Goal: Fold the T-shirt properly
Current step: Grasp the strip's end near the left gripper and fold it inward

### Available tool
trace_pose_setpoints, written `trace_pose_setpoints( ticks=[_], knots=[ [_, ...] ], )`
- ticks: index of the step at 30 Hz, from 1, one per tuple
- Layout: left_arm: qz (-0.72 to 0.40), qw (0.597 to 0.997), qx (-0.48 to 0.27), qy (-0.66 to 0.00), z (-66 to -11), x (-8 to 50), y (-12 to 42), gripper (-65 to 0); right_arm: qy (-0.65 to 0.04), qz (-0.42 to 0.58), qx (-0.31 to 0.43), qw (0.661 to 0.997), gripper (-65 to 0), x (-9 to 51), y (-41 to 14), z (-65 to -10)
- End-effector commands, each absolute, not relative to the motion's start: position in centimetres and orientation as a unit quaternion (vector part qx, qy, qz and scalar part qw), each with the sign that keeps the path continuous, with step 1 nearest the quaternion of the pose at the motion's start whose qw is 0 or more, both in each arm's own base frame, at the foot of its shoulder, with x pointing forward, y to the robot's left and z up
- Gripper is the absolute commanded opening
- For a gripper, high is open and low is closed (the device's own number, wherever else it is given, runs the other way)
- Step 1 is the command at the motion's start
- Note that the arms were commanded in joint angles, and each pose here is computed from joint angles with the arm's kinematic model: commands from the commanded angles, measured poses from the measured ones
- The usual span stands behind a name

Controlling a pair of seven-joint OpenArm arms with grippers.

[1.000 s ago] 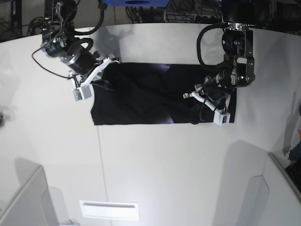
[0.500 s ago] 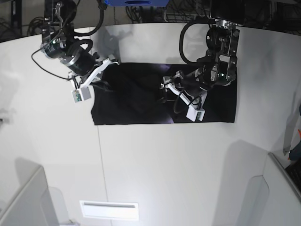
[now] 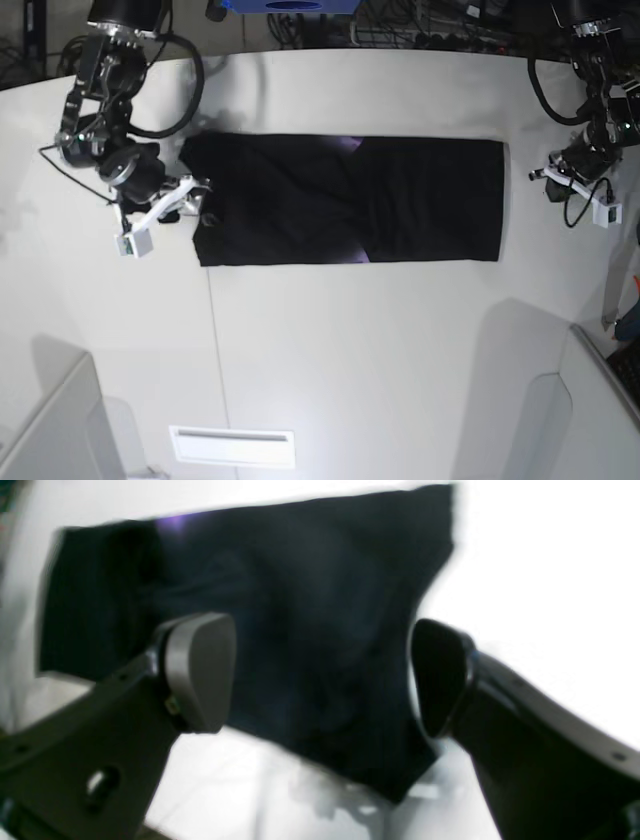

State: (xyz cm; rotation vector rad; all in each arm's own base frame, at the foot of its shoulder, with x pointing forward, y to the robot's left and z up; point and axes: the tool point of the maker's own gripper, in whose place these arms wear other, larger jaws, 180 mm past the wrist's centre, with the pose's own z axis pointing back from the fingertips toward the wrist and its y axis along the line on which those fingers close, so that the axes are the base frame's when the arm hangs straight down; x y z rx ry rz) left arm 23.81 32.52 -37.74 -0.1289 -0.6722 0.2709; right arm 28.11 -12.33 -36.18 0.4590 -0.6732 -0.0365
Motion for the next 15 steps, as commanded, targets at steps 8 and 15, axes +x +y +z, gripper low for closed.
trace_pose_setpoints(
  ticks=[8,15],
  knots=[
    [0.076,0.938,0.000,-0.338,-39.1,23.3,34.4,-65.0,-0.287,-0.078,0.247,0.922,-15.6,30.4,-14.1,-39.9],
    [0.062,0.942,0.011,-0.330,-40.7,23.6,32.8,-65.0,-0.263,-0.060,0.247,0.931,-15.6,28.9,-13.2,-41.8]
  ],
)
